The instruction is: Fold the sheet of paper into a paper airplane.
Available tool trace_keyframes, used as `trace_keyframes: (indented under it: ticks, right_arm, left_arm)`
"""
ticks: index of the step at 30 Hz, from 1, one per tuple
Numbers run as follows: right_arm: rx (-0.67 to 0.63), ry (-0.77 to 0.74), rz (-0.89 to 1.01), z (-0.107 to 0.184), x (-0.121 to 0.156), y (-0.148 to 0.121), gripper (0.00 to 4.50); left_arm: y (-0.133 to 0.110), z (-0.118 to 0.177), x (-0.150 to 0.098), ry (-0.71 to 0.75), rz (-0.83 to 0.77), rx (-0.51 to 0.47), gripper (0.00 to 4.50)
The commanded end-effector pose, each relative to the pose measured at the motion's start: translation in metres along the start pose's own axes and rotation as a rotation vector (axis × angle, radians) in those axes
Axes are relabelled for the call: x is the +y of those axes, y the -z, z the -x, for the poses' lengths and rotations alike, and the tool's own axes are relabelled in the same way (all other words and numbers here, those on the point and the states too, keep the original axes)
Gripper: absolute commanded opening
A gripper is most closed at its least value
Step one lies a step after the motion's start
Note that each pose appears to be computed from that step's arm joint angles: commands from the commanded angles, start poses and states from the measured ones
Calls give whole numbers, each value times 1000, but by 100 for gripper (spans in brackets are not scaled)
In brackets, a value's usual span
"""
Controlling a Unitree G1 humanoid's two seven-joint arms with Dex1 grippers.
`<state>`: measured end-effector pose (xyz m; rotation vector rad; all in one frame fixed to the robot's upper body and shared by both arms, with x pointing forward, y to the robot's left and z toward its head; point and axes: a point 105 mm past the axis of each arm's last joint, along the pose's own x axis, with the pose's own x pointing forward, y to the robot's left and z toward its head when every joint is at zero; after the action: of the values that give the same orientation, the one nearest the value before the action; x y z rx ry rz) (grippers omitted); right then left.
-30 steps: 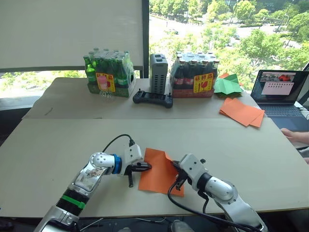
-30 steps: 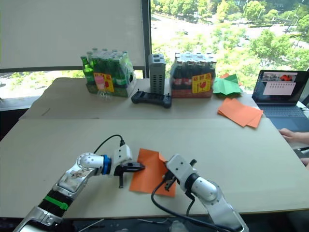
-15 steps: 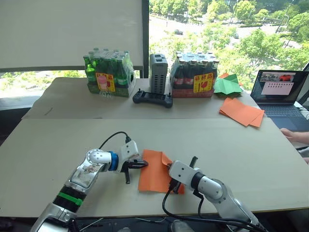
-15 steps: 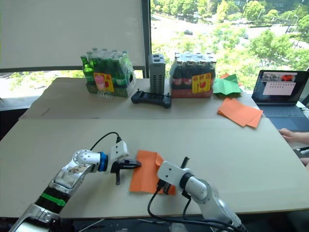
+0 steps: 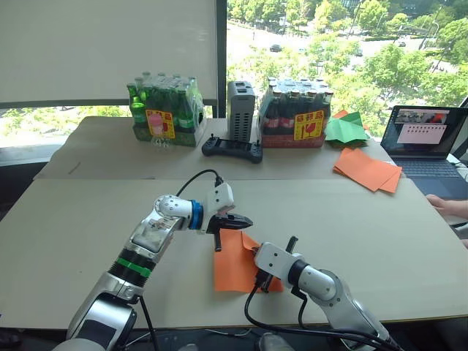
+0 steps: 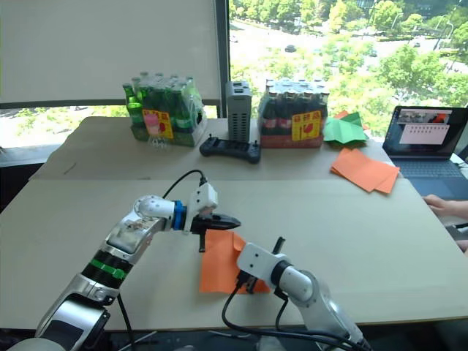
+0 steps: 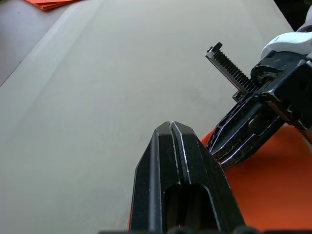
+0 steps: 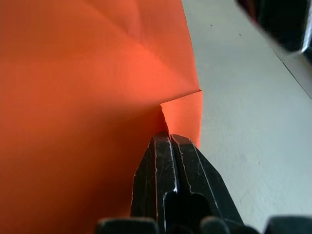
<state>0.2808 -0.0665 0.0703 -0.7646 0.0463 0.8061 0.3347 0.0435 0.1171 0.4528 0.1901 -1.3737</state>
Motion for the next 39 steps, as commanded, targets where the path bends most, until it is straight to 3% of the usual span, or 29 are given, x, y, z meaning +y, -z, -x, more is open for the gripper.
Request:
trace_keyframes:
  ticks: [1, 13, 20, 24, 27, 30, 34, 39]
  right_arm:
    - [8, -19, -1, -1, 4, 1, 2]
    - [7, -23, 9, 0, 4, -1, 2]
    - [-45, -42, -66, 8, -1, -15, 227]
    - [-155, -1, -275, 15, -28, -38, 227]
    - [-144, 26, -376, 11, -42, -35, 227]
    - [-86, 41, -410, 4, -47, -22, 146]
    - [-26, -2, -379, -3, -37, -11, 6]
    - [4, -12, -384, -8, -31, -3, 2]
  left_arm:
    - [2, -7, 4, -13, -60, 19, 0]
    - [36, -13, 7, -46, -105, 130, 0]
    - [39, -17, 5, -44, -100, 132, 0]
    - [40, -18, 5, -44, -94, 132, 0]
    - [40, -19, 5, -43, -91, 129, 0]
    - [39, -19, 4, -42, -89, 126, 0]
    - [39, -20, 3, -42, -88, 122, 0]
    - [37, -21, 4, -47, -90, 117, 0]
